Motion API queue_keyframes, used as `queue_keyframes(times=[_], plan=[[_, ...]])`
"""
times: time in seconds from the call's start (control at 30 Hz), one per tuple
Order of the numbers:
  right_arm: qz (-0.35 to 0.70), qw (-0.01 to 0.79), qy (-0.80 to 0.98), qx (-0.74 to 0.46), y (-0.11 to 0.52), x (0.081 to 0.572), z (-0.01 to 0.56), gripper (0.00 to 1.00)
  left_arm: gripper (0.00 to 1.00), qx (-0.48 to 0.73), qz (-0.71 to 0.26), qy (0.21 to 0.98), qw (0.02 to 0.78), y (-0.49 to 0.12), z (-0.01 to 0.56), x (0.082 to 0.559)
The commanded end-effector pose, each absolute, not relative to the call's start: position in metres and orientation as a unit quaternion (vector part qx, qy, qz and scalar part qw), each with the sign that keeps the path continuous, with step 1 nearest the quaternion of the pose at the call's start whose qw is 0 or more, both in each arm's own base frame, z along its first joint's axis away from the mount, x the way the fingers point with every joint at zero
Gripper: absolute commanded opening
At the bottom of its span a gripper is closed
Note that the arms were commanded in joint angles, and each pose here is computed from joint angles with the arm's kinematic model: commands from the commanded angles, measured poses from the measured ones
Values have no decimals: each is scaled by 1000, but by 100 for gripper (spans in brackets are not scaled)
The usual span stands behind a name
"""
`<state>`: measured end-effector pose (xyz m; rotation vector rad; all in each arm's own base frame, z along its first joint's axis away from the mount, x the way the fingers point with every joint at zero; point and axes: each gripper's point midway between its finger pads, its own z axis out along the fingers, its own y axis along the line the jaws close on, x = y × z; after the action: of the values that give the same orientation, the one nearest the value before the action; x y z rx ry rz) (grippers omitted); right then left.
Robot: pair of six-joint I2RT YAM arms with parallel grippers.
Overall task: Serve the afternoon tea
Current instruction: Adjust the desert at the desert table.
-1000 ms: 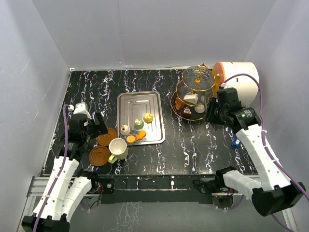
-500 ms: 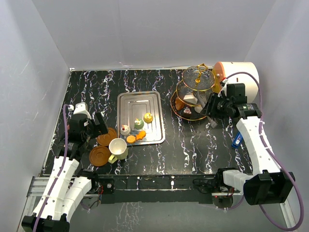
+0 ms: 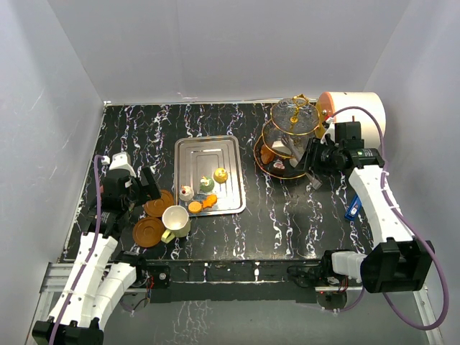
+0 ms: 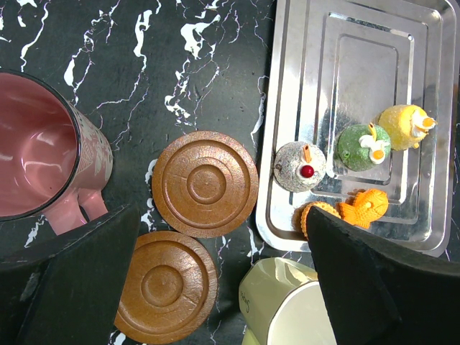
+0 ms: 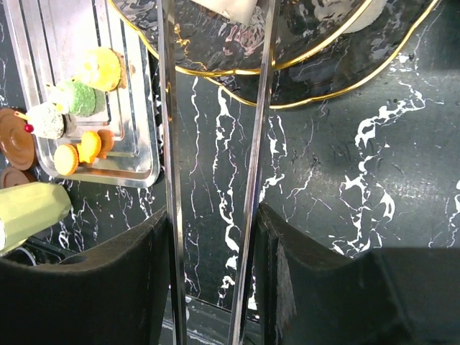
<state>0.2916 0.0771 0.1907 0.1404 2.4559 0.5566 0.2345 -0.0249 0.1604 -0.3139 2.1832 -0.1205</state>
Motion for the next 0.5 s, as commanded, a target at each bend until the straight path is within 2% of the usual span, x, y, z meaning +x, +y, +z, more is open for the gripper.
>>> queue_keyframes(times=[0.0,0.27,0.47], plan=[[238,332,912,29,85,301,212,40,99,-122,-50,880,456,-26,165,236],[244,339,908,32,87,291,223,28,99,-121,-52,881,455,-26,165,236],[181,399,898,47,63,296,240,23,99,-121,-53,880,456,-27,165,236]])
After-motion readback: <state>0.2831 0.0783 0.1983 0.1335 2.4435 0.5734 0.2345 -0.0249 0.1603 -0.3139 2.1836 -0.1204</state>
